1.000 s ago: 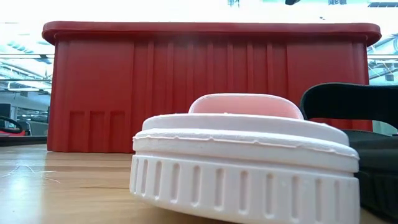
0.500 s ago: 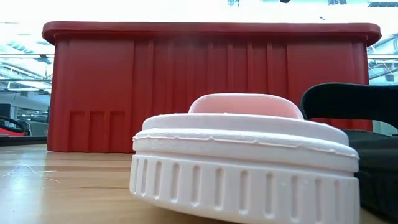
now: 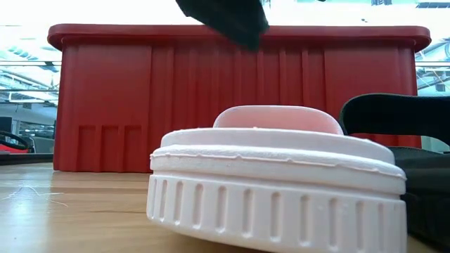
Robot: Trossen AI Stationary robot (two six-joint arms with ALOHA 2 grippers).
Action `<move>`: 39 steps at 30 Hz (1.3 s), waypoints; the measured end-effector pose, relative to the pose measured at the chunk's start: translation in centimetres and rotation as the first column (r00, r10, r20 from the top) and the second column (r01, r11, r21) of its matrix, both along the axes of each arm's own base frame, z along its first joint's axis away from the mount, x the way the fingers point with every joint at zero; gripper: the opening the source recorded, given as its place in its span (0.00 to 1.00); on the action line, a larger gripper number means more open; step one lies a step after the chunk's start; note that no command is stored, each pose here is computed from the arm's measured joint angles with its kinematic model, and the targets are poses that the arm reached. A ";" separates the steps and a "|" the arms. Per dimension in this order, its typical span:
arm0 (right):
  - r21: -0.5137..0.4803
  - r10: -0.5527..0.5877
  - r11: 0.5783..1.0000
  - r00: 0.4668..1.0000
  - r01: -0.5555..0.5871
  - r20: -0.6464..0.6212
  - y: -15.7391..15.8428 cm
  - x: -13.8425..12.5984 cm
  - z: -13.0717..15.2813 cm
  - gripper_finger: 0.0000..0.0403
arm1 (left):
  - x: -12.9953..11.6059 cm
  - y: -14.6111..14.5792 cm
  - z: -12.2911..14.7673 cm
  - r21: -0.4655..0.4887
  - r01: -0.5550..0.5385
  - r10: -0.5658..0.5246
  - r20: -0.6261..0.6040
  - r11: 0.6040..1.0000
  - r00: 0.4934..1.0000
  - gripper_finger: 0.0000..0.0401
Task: Pick and place slides into bin
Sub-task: Put the pink slide into the red bin
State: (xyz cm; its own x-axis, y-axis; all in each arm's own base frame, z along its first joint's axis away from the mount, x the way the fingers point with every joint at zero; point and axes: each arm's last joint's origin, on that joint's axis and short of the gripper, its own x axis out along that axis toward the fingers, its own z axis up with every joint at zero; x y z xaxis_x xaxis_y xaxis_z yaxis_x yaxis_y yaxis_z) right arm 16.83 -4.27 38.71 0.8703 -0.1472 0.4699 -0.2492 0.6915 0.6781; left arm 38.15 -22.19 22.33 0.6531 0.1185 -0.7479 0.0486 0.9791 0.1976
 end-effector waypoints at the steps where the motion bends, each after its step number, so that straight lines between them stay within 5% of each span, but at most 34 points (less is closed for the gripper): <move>1: 0.001 0.003 1.000 1.000 -0.003 -0.003 0.1 0.0 0.0 0.32 | 0.2 0.0 -0.4 0.004 -0.002 0.002 -0.007 1.000 1.000 0.53; 11: 0.016 0.022 1.000 0.998 -0.021 -0.056 0.1 0.3 -0.5 0.32 | 1.6 0.9 -4.3 0.095 -0.055 0.062 -0.065 0.994 0.996 0.53; 22: 0.017 0.033 0.999 0.998 -0.032 -0.061 0.2 0.3 -0.5 0.32 | 3.7 5.1 -7.0 0.130 -0.185 0.202 -0.133 0.974 0.970 0.52; 28: 0.012 0.029 1.000 0.997 -0.028 -0.066 0.1 0.3 -0.6 0.32 | 4.0 5.7 -6.4 0.127 -0.139 0.157 -0.143 0.982 0.977 0.31; 34: 0.005 -0.004 1.000 0.997 0.004 -0.076 0.1 0.3 -0.7 0.32 | 4.3 5.3 -5.6 0.023 -0.121 0.123 -0.160 0.992 0.979 0.06; 39: -0.002 -0.011 1.000 0.997 0.011 -0.079 0.0 0.4 -0.7 0.32 | 4.4 4.1 -4.0 -0.091 -0.088 0.068 -0.199 0.992 0.978 0.04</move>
State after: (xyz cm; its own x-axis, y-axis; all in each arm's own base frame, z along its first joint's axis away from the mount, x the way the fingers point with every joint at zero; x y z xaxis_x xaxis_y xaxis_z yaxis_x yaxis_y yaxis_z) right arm 17.18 -4.23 38.03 0.9030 -0.1562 0.4003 -0.1875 0.6949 0.6942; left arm 42.53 -18.13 18.30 0.4847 0.0830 -0.8707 -0.0008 0.9955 0.0944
